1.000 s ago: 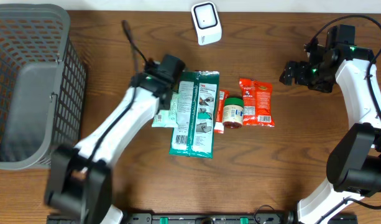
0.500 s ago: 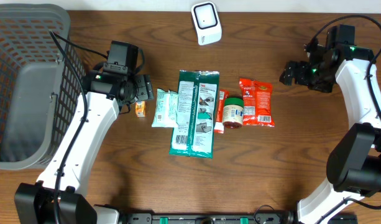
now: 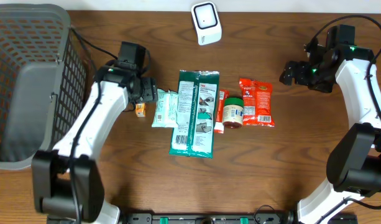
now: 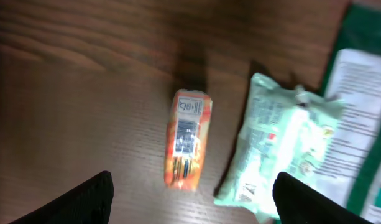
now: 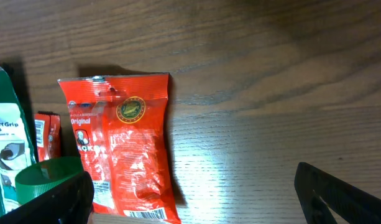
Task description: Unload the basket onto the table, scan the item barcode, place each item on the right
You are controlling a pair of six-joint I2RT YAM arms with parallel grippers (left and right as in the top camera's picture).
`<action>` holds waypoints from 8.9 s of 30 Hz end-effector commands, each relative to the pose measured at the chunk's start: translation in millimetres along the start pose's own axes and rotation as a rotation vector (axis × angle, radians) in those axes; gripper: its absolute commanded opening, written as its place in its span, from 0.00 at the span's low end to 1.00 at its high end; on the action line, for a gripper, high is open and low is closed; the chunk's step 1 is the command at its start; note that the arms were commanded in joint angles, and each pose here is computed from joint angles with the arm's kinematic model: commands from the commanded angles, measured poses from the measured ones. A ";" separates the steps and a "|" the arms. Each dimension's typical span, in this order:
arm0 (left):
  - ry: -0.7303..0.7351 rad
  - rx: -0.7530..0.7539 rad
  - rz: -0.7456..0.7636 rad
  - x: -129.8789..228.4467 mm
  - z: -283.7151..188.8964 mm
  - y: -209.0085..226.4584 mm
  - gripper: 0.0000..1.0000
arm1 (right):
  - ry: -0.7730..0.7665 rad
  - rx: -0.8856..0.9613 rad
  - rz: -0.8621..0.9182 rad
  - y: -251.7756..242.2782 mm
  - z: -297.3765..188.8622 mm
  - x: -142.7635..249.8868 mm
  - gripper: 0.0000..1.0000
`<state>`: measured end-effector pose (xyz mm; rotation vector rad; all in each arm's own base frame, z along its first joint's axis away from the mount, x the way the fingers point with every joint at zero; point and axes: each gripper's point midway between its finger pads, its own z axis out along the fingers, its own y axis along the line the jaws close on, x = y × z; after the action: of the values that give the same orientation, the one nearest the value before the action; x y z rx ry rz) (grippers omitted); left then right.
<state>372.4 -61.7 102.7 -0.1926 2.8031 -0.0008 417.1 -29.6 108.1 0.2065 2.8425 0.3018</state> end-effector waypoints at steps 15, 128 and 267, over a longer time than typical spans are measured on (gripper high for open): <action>0.154 -0.084 0.045 25.4 75.1 9.3 0.52 | -0.014 -0.004 -0.004 0.4 -5.8 -1.5 0.99; -0.146 0.045 -0.192 -30.6 -53.1 42.3 0.87 | -0.014 -0.004 -0.004 0.4 -5.8 -1.5 0.99; -0.146 0.045 -0.192 -30.7 -53.2 42.3 0.88 | 0.363 0.136 -0.087 161.9 103.1 110.0 0.67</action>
<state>374.6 -18.9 154.1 -0.4268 2.6477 -0.0936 364.1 158.5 22.7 0.0737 3.2131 0.1280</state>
